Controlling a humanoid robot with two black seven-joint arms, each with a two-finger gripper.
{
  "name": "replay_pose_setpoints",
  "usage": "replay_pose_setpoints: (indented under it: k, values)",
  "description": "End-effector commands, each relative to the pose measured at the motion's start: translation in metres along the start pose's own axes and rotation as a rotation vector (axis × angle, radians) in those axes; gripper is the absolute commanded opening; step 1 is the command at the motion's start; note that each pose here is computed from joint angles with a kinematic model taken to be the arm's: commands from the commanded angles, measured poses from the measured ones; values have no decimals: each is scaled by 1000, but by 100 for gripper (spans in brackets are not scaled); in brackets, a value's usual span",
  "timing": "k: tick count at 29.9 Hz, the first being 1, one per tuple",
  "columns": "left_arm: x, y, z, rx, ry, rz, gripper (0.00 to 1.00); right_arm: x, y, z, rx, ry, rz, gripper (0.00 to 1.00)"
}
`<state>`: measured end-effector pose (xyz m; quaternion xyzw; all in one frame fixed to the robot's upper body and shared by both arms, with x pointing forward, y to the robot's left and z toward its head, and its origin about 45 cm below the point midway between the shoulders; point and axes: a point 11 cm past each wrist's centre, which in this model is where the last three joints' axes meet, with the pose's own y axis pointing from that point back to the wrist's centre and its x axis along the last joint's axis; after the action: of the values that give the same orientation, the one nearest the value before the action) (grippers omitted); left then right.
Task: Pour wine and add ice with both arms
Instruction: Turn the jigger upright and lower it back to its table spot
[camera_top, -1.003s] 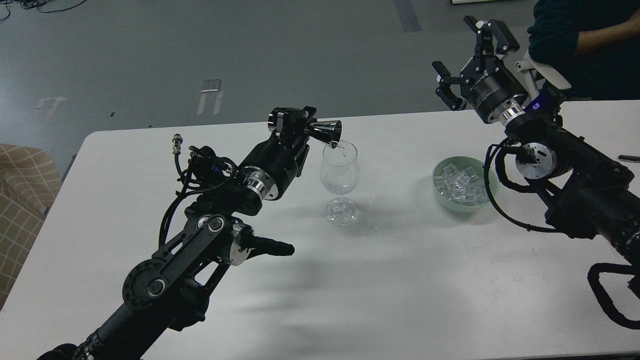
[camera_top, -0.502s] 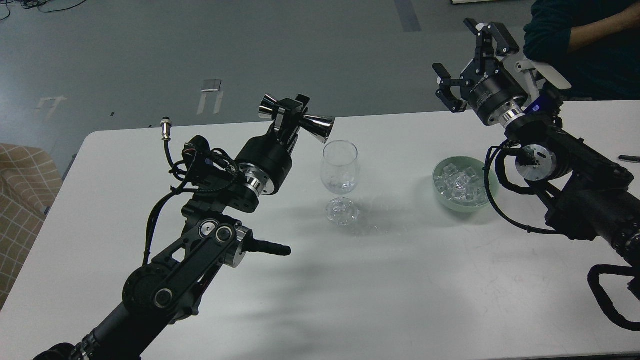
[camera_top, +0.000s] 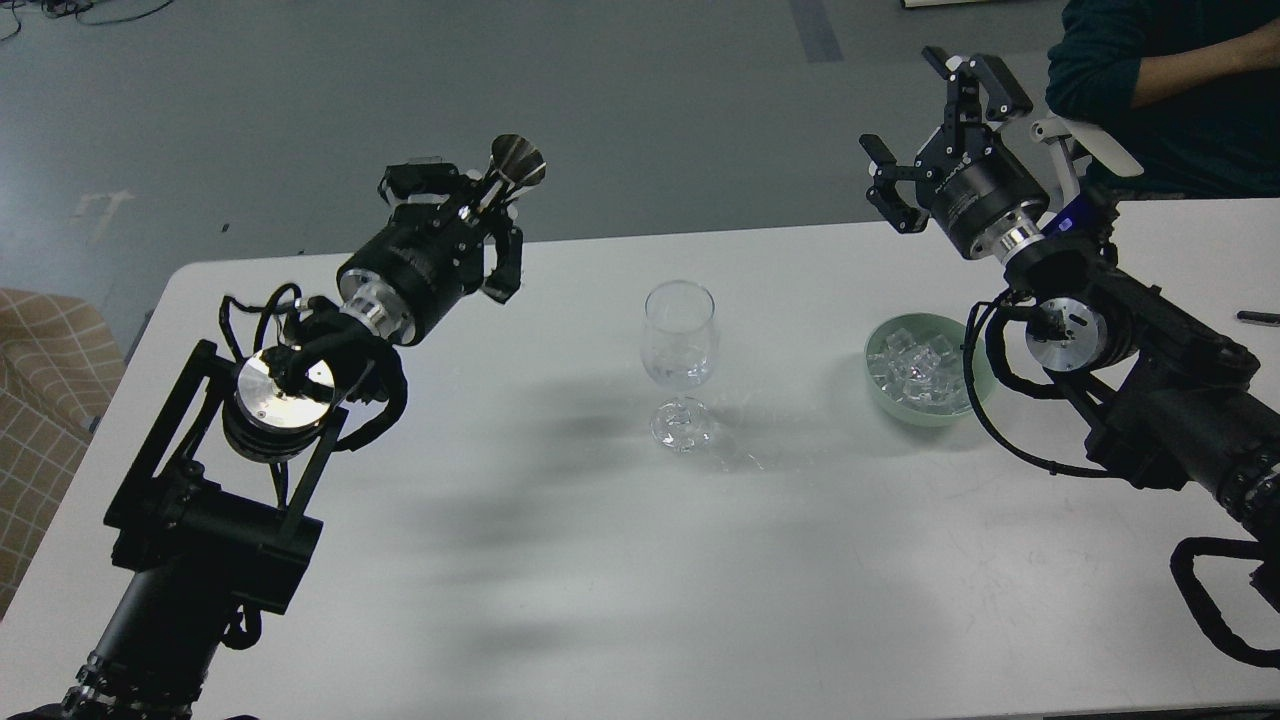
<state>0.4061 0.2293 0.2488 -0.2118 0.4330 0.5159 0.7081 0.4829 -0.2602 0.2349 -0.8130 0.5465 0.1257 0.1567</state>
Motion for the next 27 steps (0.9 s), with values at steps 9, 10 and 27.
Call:
replay_pose_setpoints:
  k: [9,10,27]
  values:
    - [116,19,-16,-70,151,79,4,0,0,0,-3,2,2,100]
    - [121,20,-18,-71,168,84,7,1,1,1,-4,1,1,100]
    - [158,30,-27,-73,227,173,42,3,3,3,-8,2,10,100]
